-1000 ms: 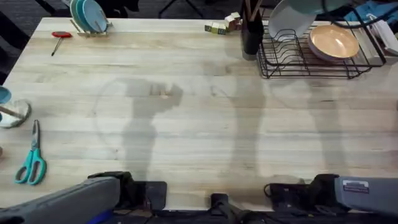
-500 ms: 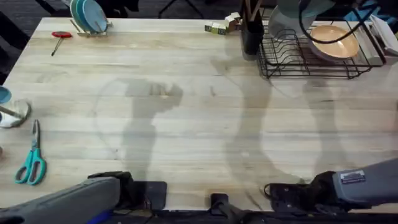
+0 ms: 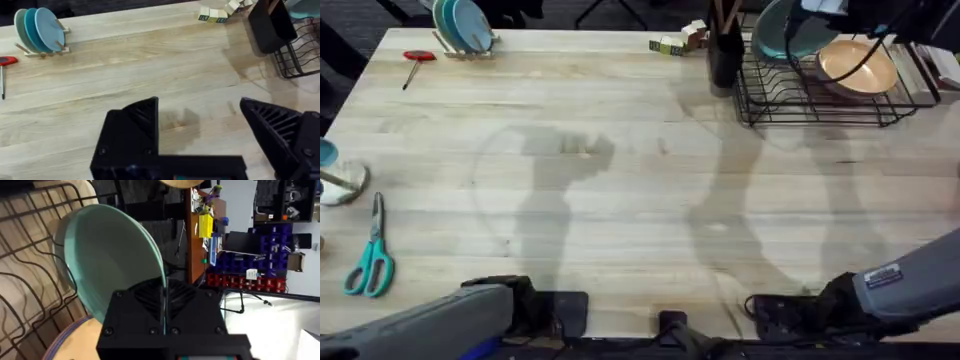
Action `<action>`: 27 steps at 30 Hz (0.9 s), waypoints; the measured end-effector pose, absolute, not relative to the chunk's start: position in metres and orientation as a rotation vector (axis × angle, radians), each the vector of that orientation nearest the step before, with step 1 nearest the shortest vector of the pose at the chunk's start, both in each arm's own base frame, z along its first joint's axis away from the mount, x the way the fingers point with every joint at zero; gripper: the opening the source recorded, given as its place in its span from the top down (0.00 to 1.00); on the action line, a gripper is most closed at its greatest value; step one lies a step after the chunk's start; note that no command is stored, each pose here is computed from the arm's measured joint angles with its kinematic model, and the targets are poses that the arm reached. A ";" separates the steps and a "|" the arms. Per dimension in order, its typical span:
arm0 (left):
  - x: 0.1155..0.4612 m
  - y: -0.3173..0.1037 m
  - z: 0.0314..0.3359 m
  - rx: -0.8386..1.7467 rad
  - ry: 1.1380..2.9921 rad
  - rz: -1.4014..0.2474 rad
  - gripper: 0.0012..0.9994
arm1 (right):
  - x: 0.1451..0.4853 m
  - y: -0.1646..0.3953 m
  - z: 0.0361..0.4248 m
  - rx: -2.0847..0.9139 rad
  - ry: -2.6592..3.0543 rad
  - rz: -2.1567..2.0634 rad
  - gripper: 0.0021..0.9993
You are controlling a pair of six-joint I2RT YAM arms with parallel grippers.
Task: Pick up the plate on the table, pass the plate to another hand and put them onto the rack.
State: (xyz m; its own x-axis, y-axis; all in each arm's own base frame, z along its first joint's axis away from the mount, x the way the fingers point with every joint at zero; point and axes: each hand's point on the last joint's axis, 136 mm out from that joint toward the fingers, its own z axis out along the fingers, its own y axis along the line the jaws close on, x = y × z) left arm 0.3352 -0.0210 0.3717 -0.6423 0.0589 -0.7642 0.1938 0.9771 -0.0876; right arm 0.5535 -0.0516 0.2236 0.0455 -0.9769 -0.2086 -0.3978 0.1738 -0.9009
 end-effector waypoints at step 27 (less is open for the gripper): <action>0.335 -0.021 0.372 0.176 2.265 -0.203 0.01 | 0.558 -0.046 0.195 -1.375 1.575 -0.699 0.01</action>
